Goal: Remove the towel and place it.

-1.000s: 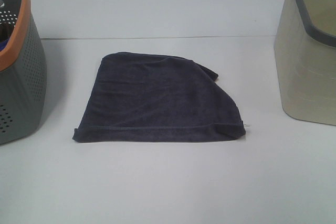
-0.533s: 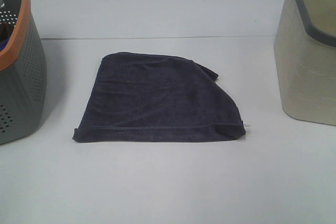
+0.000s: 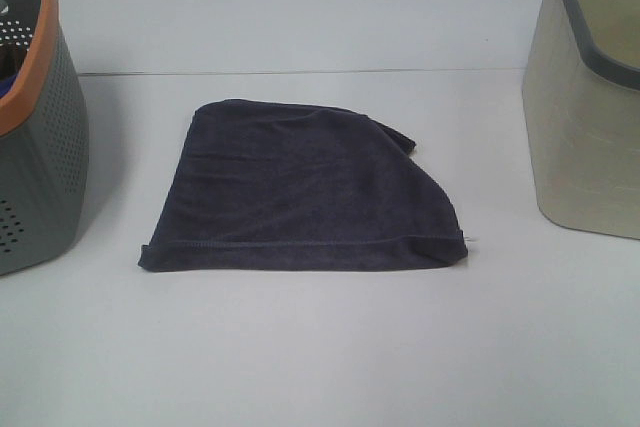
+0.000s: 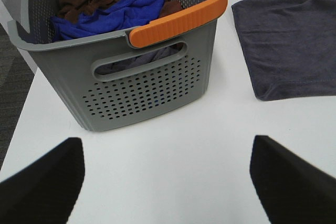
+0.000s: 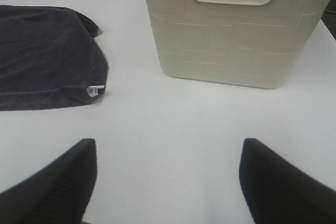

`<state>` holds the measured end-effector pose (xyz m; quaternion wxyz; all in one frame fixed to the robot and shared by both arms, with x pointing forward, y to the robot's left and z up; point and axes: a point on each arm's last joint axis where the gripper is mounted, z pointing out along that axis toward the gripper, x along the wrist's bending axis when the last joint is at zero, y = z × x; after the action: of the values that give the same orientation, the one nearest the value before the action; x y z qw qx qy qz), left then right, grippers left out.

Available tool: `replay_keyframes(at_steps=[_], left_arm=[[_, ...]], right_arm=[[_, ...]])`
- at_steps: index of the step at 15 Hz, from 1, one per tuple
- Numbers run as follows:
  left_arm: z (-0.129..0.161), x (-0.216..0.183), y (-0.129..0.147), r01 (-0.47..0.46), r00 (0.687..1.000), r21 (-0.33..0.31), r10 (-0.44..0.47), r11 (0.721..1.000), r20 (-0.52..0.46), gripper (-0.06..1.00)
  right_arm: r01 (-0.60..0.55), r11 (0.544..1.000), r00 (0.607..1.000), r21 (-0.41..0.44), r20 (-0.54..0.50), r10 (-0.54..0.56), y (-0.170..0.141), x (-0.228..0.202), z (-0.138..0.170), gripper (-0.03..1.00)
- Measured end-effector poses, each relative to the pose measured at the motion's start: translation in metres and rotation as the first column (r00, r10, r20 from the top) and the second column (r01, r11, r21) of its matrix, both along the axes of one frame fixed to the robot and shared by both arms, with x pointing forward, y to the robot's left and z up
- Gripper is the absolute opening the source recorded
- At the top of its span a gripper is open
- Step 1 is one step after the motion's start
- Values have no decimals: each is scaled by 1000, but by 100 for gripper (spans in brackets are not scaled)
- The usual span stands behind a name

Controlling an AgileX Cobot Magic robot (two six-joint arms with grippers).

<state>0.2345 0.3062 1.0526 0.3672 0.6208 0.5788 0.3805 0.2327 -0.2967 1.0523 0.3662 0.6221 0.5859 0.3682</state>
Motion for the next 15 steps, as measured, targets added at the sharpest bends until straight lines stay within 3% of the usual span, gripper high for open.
replay_keyframes(at_steps=[3,6,15], left_arm=[[0,0,0,1,1000,-1,-1,1000,0,81],[0,0,-5,-22,1000,-47,22,999,-3,81],[0,0,-6,-70,998,-61,70,996,-3,81]], right_arm=[[0,1000,1000,0,0,0,0,0,0,75],[0,1000,1000,0,0,0,0,0,0,75],[0,1000,1000,0,0,0,0,0,0,75]])
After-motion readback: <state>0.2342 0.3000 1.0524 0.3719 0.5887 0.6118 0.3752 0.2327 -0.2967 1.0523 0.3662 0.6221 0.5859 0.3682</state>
